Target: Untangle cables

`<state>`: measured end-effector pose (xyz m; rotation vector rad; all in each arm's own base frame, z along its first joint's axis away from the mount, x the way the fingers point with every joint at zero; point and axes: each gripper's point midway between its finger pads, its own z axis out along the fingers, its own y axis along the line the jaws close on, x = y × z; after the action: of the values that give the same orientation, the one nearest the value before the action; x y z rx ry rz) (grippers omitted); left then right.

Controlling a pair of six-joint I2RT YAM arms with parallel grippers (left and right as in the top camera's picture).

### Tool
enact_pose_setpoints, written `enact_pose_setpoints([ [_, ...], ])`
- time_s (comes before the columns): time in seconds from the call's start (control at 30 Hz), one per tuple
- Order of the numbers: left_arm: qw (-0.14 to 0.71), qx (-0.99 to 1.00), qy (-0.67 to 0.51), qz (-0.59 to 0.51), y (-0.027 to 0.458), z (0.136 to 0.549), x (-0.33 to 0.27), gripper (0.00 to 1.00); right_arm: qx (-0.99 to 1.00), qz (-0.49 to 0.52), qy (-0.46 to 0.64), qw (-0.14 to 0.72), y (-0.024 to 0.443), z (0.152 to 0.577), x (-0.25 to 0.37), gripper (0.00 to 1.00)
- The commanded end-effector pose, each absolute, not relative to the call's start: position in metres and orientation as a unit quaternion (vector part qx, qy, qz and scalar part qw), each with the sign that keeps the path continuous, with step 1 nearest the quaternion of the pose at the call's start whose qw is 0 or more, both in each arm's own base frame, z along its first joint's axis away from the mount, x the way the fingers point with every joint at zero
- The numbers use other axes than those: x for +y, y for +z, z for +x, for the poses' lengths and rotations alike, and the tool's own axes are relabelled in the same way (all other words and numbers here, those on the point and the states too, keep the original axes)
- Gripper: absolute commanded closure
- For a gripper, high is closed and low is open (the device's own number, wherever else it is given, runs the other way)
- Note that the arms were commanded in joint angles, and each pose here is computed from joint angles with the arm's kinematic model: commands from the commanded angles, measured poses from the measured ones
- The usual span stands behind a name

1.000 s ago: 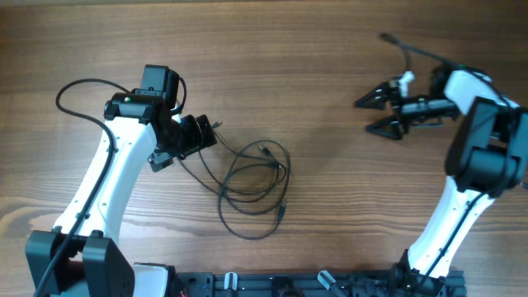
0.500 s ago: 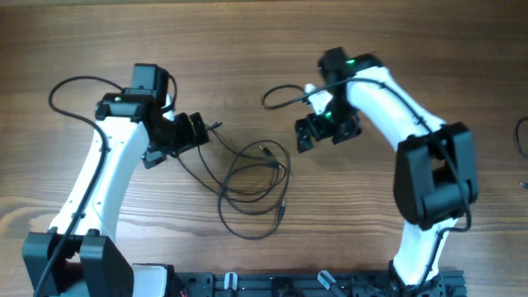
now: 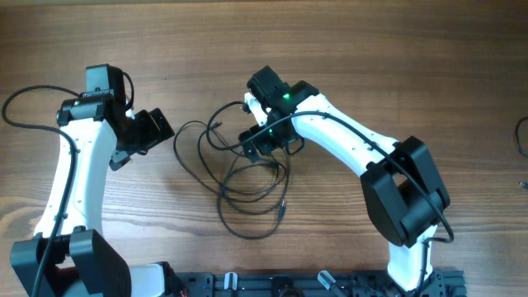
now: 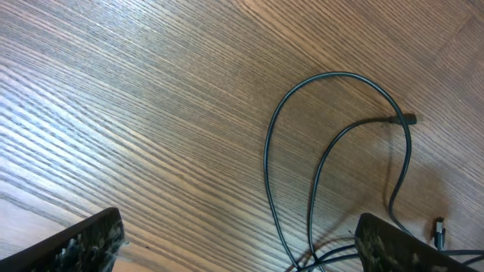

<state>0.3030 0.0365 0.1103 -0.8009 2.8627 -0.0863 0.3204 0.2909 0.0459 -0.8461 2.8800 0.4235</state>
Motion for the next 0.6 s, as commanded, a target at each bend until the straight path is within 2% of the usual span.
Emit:
enact_pose_setpoints([
  [0.0, 0.086, 0.961, -0.029, -0.26, 0.111, 0.302, 0.037, 0.0, 0.945, -0.278, 0.156, 0.07, 0.055, 0.324, 0.296, 0.0],
  [0.23, 0.085, 0.961, -0.04, -0.259, 0.111, 0.303, 0.033, 0.0, 0.939, -0.305, 0.145, 0.073, 0.039, 0.323, 0.291, 0.04],
  [0.4, 0.083, 0.961, -0.042, -0.259, 0.111, 0.302, 0.032, 0.0, 0.91, -0.387, 0.123, 0.081, 0.034, 0.321, 0.284, 0.05],
  [0.43, 0.082, 0.961, -0.042, -0.259, 0.111, 0.302, 0.032, 0.0, 0.908, -0.393, 0.119, 0.083, 0.034, 0.322, 0.283, 0.09],
  [0.5, 0.081, 0.962, -0.042, -0.259, 0.111, 0.301, 0.032, 0.0, 0.904, -0.401, 0.119, 0.086, 0.034, 0.323, 0.283, 0.41],
  [0.57, 0.081, 0.962, -0.042, -0.259, 0.111, 0.301, 0.032, 0.0, 0.903, -0.402, 0.12, 0.091, 0.034, 0.325, 0.285, 0.54],
])
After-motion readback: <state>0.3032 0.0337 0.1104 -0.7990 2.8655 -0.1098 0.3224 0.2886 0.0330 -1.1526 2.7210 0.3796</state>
